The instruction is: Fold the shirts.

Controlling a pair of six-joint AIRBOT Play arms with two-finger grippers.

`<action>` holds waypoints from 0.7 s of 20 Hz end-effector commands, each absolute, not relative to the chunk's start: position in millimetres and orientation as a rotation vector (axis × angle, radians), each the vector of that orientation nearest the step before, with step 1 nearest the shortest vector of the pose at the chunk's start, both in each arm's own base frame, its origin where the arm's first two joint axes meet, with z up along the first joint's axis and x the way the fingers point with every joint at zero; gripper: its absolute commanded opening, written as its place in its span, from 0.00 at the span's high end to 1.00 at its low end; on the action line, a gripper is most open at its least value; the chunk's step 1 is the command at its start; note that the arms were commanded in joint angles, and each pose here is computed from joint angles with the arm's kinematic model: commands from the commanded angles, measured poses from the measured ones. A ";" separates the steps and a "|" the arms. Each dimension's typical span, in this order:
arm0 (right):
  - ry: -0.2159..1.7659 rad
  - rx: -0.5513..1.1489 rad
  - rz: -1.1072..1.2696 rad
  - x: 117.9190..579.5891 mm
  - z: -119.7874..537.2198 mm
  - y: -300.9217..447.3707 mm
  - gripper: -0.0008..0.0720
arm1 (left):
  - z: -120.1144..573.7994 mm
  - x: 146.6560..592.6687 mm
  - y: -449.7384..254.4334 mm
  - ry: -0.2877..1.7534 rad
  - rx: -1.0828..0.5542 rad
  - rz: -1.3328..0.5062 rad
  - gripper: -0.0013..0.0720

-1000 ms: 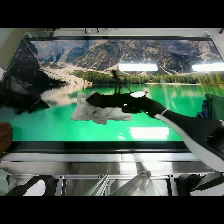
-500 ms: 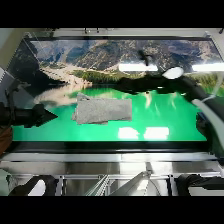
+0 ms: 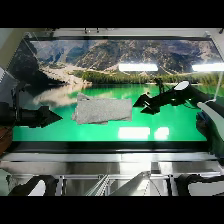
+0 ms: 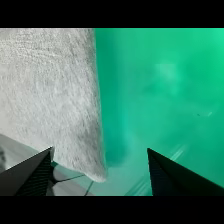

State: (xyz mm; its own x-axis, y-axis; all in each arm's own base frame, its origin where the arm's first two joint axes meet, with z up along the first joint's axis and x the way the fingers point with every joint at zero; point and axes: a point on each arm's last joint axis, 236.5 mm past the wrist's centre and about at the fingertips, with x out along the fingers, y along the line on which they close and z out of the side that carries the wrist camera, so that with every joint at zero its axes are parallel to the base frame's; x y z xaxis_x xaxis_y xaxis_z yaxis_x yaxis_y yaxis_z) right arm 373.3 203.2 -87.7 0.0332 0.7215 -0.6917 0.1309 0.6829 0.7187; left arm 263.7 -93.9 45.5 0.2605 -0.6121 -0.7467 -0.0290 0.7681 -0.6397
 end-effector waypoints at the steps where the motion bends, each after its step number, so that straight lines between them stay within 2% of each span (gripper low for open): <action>1: 1.490 0.868 0.591 375.3 -94.4 234.2 0.10 | 45.4 257.7 -96.5 1.278 -0.594 -0.456 0.96; 7: 1.409 0.972 0.675 385.3 -88.4 279.1 0.11 | 45.4 255.7 -97.2 1.283 -0.585 -0.467 0.96; 8: 1.384 0.995 0.711 386.5 -83.1 290.2 0.38 | 45.4 255.5 -97.3 1.283 -0.585 -0.467 0.96; 9: 1.347 1.015 0.750 389.5 -74.8 298.6 0.78 | 45.4 255.4 -97.3 1.284 -0.585 -0.468 0.96; 10: 1.302 1.039 0.779 395.4 -64.4 303.1 0.94 | 45.4 255.4 -97.3 1.284 -0.585 -0.467 0.96; 12: 1.185 1.097 0.826 415.1 -30.4 293.2 0.97 | 45.4 255.3 -97.4 1.284 -0.585 -0.468 0.96; 14: 1.042 1.078 0.804 441.1 12.0 247.9 0.97 | 45.3 254.1 -97.7 1.289 -0.585 -0.471 0.96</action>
State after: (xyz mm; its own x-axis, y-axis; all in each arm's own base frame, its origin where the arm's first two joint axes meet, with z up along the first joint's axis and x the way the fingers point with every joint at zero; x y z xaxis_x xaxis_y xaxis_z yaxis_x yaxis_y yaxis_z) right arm 412.4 279.0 -38.6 0.1987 0.9124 -0.3579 0.0658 0.3519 0.9337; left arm 254.9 -97.5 45.4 0.2234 -0.6262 -0.7470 -0.0002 0.7663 -0.6425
